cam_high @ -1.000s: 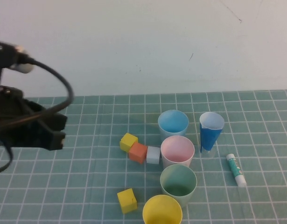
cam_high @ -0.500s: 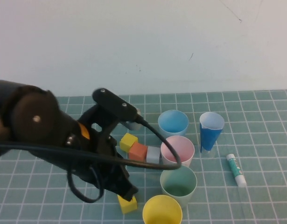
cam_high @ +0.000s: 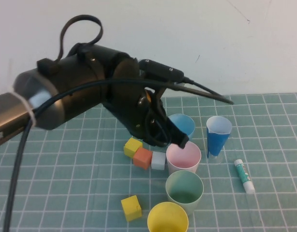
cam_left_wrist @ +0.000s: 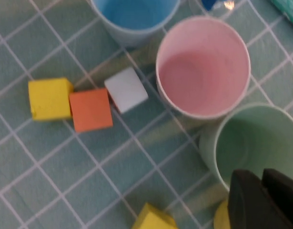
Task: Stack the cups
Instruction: Pick up the blue cup
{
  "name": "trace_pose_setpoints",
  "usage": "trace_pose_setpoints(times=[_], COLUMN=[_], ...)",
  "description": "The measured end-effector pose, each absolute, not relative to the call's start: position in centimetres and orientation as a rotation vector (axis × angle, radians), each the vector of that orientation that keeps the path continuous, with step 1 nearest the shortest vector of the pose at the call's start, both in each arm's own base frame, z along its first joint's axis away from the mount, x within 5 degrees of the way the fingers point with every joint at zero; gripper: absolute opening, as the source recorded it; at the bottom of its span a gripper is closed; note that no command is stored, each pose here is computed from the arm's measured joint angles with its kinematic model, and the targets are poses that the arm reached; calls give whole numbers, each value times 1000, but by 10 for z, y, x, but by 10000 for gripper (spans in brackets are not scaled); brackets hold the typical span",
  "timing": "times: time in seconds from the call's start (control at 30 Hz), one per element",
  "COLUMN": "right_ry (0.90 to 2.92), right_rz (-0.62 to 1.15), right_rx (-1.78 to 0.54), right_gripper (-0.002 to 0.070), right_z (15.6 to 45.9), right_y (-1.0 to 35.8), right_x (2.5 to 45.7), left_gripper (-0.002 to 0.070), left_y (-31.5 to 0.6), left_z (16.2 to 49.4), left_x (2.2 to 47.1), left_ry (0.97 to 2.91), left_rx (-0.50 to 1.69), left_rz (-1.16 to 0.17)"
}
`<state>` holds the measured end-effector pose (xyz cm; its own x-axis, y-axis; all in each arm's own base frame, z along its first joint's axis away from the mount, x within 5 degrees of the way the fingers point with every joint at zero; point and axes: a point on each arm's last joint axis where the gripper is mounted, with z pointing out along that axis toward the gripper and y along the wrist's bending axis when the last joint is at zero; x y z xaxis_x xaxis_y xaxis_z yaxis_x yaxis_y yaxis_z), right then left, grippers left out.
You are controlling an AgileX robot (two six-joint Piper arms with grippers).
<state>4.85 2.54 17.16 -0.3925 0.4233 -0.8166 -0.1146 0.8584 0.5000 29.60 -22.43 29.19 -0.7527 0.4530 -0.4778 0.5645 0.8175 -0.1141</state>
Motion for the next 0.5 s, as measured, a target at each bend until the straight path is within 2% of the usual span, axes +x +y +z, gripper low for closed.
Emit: trace_pose_setpoints(times=[0.1, 0.27, 0.33, 0.5], right_ry=[1893, 1895, 1895, 1896], right_rz=[596, 595, 595, 597], right_rx=[225, 221, 221, 220], right_gripper=[-3, -3, -3, -3], right_z=[172, 172, 172, 171], right_y=[26, 26, 26, 26], right_x=[48, 48, 48, 48], left_gripper=[99, 300, 360, 398], left_y=[-236, -246, -249, -253], left_z=[291, 280, 274, 256], left_x=[316, 341, 348, 365], left_ry=[2552, 2569, 2572, 2563], left_rx=[706, 585, 559, 500], left_rz=[-330, -272, -268, -278])
